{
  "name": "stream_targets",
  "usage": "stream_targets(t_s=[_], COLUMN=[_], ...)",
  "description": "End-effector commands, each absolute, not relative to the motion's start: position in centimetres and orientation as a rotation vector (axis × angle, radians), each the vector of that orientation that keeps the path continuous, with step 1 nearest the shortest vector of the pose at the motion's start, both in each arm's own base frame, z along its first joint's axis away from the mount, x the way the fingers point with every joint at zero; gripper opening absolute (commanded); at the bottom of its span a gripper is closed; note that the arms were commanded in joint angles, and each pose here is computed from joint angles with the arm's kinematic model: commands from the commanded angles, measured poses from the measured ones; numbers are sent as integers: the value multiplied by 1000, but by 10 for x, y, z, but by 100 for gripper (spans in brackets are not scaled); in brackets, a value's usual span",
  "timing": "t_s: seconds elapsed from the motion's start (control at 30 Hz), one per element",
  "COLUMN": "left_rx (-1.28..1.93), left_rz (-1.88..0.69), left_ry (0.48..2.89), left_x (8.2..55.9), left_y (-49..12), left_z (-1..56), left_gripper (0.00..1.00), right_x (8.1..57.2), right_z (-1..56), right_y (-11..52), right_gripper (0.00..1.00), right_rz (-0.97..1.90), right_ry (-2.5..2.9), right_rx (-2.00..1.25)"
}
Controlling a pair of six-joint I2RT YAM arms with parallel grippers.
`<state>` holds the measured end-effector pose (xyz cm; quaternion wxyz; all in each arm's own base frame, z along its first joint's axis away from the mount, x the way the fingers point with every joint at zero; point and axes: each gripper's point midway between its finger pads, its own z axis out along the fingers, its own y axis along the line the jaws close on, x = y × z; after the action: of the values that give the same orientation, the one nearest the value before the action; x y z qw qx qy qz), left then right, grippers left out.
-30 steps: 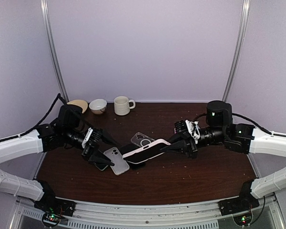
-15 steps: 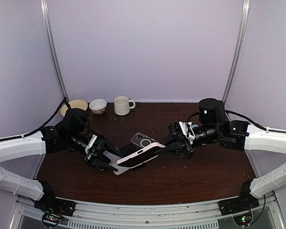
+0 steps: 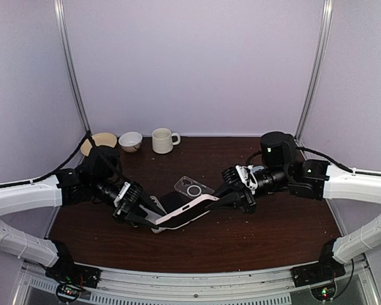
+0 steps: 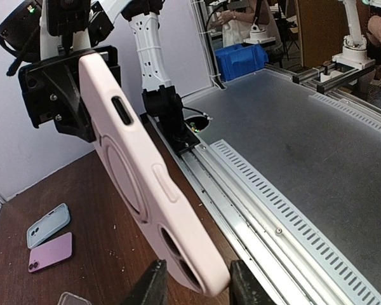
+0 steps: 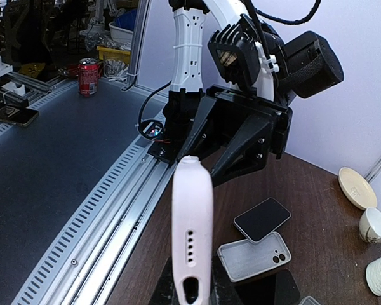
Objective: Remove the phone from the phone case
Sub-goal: Remove the top left corner of the phone from the phone case.
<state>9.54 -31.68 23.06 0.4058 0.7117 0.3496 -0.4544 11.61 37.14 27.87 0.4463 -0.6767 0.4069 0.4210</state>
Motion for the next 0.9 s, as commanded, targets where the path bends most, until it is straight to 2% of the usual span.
stream_targets(t_s=[0.0, 0.07, 0.43, 0.87], left_rx=[1803, 1805, 1823, 1838], left_rz=[-1162, -1165, -1210, -1289], left_ry=[819, 816, 788, 784], left_x=[90, 90, 79, 71], left_y=[-319, -319, -319, -318], left_z=[234, 235, 237, 237], left_gripper=[35, 31, 25, 21], right_x=[109, 106, 92, 79], right_z=[309, 309, 312, 315], right_y=[377, 377, 378, 382], right_gripper=[0, 0, 0, 0], right_rz=[1066, 1083, 1189, 1293], right_ry=[877, 869, 798, 738], right_rx=[-1660, -1666, -1707, -1759])
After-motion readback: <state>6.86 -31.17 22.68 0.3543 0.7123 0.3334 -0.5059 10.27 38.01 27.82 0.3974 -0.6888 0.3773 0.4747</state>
